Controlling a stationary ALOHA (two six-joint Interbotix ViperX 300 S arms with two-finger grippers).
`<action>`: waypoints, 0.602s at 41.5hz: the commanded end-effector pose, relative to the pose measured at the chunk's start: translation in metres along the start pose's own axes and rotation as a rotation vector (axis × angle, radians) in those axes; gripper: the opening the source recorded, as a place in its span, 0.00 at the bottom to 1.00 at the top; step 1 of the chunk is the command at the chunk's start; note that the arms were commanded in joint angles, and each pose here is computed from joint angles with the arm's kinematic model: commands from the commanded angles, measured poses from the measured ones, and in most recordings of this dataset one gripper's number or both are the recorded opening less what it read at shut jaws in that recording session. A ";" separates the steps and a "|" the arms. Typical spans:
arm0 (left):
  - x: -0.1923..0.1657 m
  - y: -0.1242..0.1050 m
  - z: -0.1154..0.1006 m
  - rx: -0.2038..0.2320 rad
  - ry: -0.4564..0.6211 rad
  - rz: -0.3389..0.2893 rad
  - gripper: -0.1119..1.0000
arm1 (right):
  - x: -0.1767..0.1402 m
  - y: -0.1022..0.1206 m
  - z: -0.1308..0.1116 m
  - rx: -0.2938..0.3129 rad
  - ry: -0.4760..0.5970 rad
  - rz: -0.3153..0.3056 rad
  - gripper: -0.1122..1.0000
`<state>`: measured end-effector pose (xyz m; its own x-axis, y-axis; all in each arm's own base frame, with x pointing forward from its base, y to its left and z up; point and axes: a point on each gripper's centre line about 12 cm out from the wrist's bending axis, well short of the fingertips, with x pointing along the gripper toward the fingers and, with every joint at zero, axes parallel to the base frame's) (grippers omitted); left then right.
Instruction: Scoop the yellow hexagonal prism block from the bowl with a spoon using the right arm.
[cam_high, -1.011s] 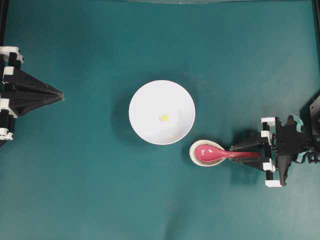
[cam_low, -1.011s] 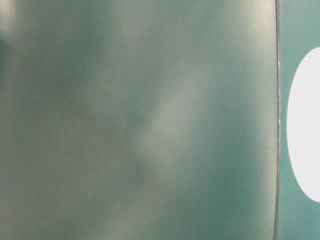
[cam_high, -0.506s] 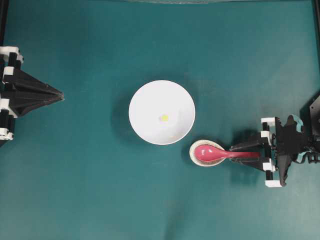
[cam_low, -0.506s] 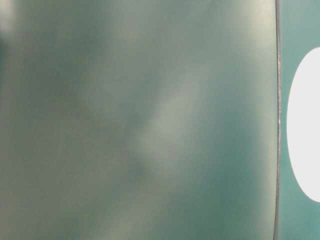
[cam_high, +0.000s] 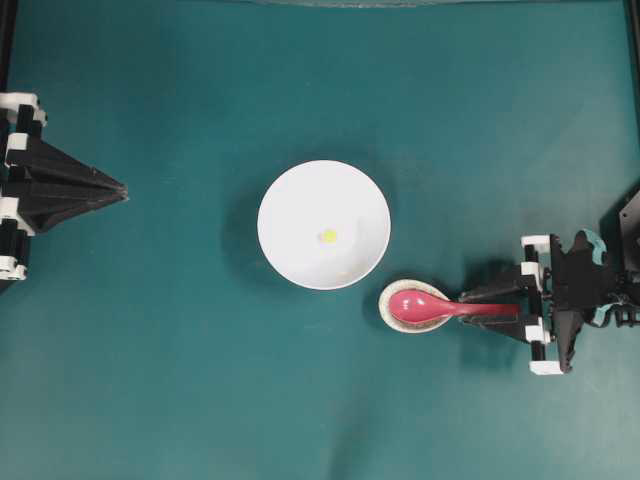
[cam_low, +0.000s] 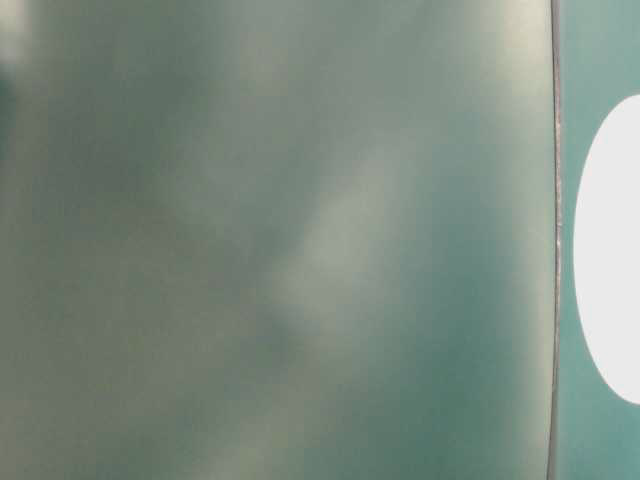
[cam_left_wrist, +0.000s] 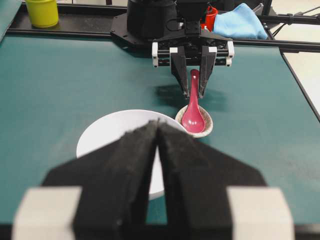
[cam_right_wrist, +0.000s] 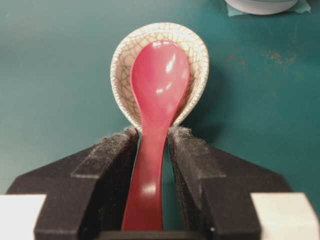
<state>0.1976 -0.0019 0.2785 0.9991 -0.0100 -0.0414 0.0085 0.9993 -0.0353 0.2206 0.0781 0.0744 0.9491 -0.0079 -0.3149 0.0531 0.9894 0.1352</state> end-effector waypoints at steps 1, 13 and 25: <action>0.002 -0.001 0.011 0.000 -0.028 -0.003 0.17 | 0.002 0.004 0.005 0.013 -0.024 0.009 0.45; 0.002 -0.001 0.010 0.002 -0.026 -0.003 0.17 | 0.003 0.006 0.008 0.020 -0.034 0.013 0.45; 0.002 -0.001 0.011 0.005 -0.028 -0.003 0.17 | 0.000 0.007 0.013 0.040 -0.024 0.024 0.45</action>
<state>0.1976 -0.0019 0.2787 0.9992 -0.0100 -0.0399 0.0086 0.9993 -0.0353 0.2236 0.0814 0.0817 0.9526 0.0035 -0.3041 0.0482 0.9855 0.1624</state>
